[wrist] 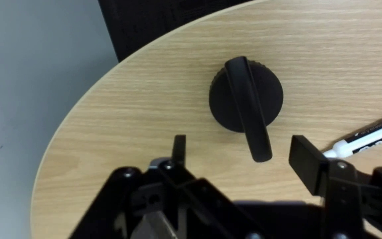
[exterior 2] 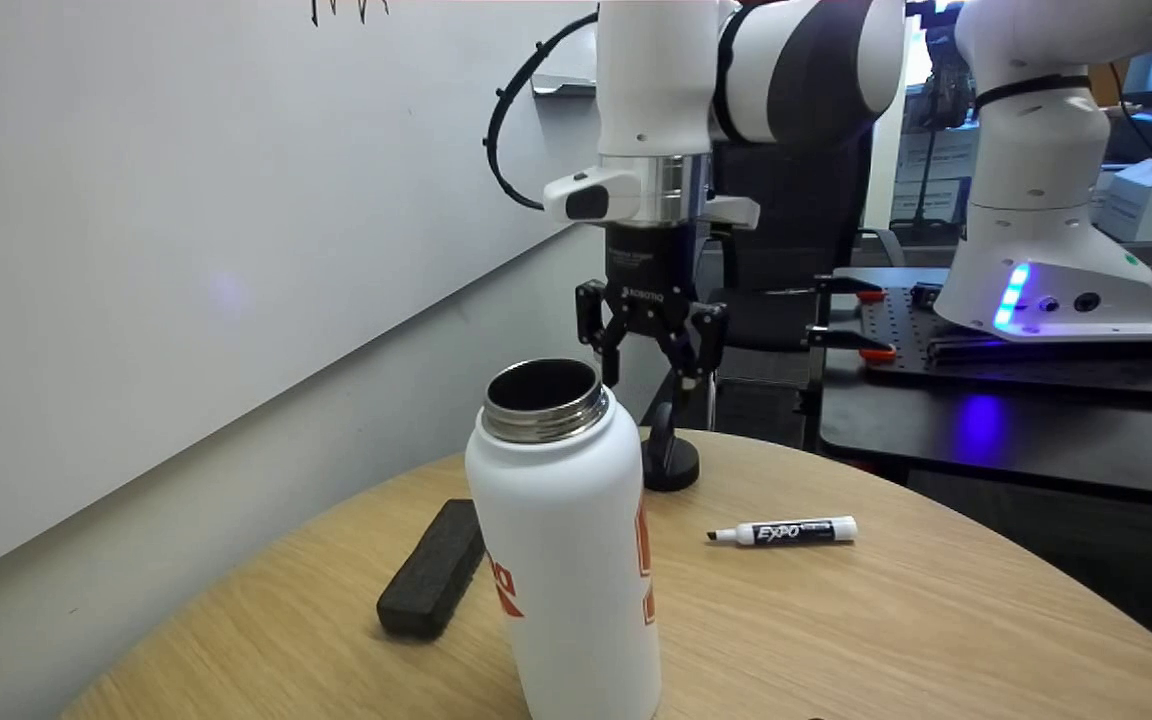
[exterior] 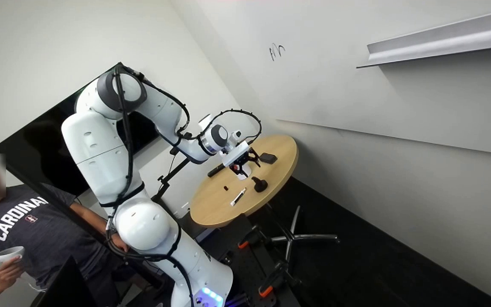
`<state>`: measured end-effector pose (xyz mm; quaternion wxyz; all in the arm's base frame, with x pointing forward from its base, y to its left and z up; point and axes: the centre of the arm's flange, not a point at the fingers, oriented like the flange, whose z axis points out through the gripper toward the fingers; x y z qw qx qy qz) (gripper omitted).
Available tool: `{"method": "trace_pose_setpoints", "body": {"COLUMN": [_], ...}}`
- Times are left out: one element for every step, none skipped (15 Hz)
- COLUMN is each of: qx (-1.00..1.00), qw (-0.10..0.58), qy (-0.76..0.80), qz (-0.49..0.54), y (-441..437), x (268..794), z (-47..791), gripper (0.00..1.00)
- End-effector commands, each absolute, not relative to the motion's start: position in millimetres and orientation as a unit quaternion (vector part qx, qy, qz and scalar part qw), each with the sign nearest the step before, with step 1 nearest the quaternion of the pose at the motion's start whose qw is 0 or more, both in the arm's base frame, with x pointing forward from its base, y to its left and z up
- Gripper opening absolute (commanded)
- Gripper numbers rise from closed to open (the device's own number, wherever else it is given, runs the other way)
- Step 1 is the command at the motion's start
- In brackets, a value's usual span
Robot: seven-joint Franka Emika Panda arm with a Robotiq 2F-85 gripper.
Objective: Take the lid on the bottle and put it on the table
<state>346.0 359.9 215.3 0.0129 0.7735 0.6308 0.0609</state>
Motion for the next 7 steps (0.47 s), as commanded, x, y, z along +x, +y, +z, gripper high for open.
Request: {"method": "trace_pose_setpoints", "body": {"qx": [0.765, 0.760, 0.756, 0.749, 0.745, 0.741, 0.737], "qw": [0.052, 0.055, 0.064, 0.069, 0.075, 0.081, 0.087], "qy": [0.636, 0.641, 0.645, 0.654, 0.658, 0.661, 0.665], "qz": [0.087, 0.087, 0.090, 0.087, 0.084, 0.082, 0.082], "y": [341, 337, 334, 332, 331, 330, 329], "x": [327, 324, 321, 319, 316, 315, 314], "z": [280, 295, 305, 315, 323, 330, 336], "gripper": [1.00, 1.00, 1.00, 1.00, 1.00, 1.00, 1.00]}}
